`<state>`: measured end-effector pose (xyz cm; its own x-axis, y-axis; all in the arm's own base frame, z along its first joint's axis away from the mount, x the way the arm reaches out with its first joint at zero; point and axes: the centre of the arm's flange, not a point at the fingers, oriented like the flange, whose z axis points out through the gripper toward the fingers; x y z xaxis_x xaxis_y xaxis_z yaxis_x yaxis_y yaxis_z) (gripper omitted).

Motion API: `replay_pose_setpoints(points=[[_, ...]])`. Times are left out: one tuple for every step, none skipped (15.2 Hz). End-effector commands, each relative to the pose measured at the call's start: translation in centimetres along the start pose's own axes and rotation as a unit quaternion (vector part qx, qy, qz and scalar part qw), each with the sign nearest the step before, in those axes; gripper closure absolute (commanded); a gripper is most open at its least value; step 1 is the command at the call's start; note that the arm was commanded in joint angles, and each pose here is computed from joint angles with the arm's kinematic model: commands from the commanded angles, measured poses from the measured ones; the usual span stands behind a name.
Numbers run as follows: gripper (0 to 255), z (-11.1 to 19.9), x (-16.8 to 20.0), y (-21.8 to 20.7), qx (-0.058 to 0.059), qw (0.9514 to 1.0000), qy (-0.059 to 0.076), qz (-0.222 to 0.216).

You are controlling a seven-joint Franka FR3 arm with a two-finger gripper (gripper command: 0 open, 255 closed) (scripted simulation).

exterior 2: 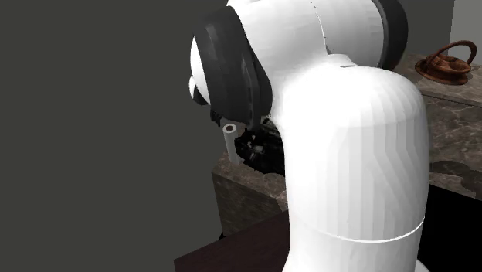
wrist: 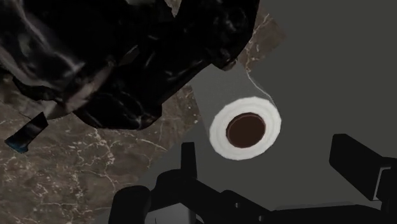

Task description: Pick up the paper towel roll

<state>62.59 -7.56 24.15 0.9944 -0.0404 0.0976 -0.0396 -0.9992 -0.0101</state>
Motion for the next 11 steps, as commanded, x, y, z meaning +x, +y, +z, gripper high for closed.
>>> replay_pose_setpoints(points=[[0,2.2,1.8,0.1,0.0,1.0,-0.001,-0.002],[0,2.8,2.2,0.1,0.0,1.0,-0.001,-0.003],[0,3.3,2.1,0.1,0.0,1.0,-0.001,-0.003],[0,3.8,2.1,0.1,0.0,1.0,-0.001,-0.003],[0,4.4,2.0,0.1,0.0,1.0,-0.001,-0.003],[0,4.9,2.0,0.1,0.0,1.0,-0.001,-0.003],[0,5.4,1.9,0.1,0.0,1.0,-0.001,-0.003],[0,5.9,1.9,0.1,0.0,1.0,-0.001,-0.003],[0,6.5,1.8,0.1,0.0,1.0,-0.001,-0.003],[0,6.8,1.8,0.2,0.0,1.0,-0.001,-0.003],[0,6.8,1.8,0.2,0.0,1.0,-0.001,-0.003]])
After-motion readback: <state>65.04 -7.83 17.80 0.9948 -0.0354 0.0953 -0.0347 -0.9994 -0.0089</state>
